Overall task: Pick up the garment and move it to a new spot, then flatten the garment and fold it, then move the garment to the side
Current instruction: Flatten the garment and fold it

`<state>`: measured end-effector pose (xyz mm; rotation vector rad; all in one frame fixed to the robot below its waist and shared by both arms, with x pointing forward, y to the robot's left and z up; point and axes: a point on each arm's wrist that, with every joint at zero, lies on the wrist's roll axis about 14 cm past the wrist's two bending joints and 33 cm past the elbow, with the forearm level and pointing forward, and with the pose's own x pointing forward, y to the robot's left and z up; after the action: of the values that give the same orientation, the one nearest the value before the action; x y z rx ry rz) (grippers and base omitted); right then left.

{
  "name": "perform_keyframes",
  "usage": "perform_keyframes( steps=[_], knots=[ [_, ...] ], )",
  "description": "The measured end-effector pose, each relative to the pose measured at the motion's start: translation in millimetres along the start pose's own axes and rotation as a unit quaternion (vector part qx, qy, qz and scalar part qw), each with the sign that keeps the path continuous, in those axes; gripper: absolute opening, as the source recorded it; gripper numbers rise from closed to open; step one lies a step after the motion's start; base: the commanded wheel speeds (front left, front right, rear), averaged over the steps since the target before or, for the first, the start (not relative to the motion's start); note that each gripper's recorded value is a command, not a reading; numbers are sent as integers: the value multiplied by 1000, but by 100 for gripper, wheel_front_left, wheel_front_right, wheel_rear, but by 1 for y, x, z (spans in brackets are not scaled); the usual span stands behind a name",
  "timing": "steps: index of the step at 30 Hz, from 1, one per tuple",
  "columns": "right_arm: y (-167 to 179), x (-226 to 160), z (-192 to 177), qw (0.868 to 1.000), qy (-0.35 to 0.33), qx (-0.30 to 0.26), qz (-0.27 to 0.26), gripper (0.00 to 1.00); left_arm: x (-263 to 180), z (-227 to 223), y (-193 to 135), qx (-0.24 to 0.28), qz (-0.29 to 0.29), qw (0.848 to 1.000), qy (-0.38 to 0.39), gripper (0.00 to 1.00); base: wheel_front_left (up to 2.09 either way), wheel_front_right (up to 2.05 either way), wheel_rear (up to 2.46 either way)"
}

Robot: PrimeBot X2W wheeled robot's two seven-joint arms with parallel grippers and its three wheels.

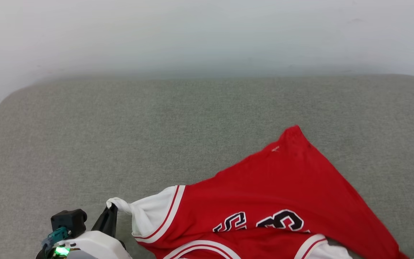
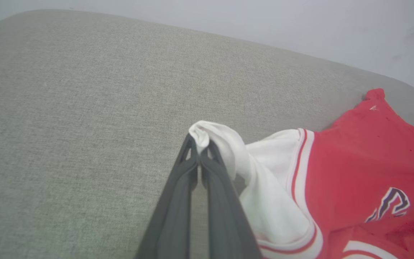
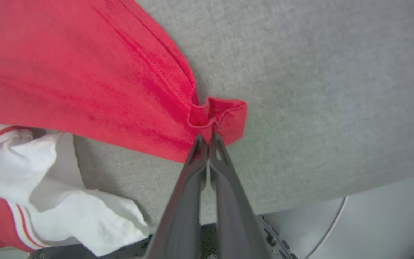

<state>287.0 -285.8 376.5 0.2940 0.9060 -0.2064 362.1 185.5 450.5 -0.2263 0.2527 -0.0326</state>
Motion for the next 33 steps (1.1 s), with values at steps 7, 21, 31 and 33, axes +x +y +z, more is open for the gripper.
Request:
perform_keyframes(
  steps=[7, 21, 31, 33],
  knots=[
    [-13, -14, -39, 998, 6, 60, -17, 100, 2, -5, -5, 2, -13, 1000, 14, 0, 0, 0, 0],
    [36, 6, 109, 963, -266, 13, 36, 100, 23, 12, -22, -9, -34, 999, -17, 0, 0, 0, 0],
    [117, 69, 142, 976, -88, -158, 120, 100, 46, 17, -30, -9, -41, 999, -33, 0, 0, 0, 0],
    [128, 77, 146, 973, -52, -185, 127, 100, 50, 16, -29, -9, -41, 999, -34, 0, 0, 0, 0]
  ],
)
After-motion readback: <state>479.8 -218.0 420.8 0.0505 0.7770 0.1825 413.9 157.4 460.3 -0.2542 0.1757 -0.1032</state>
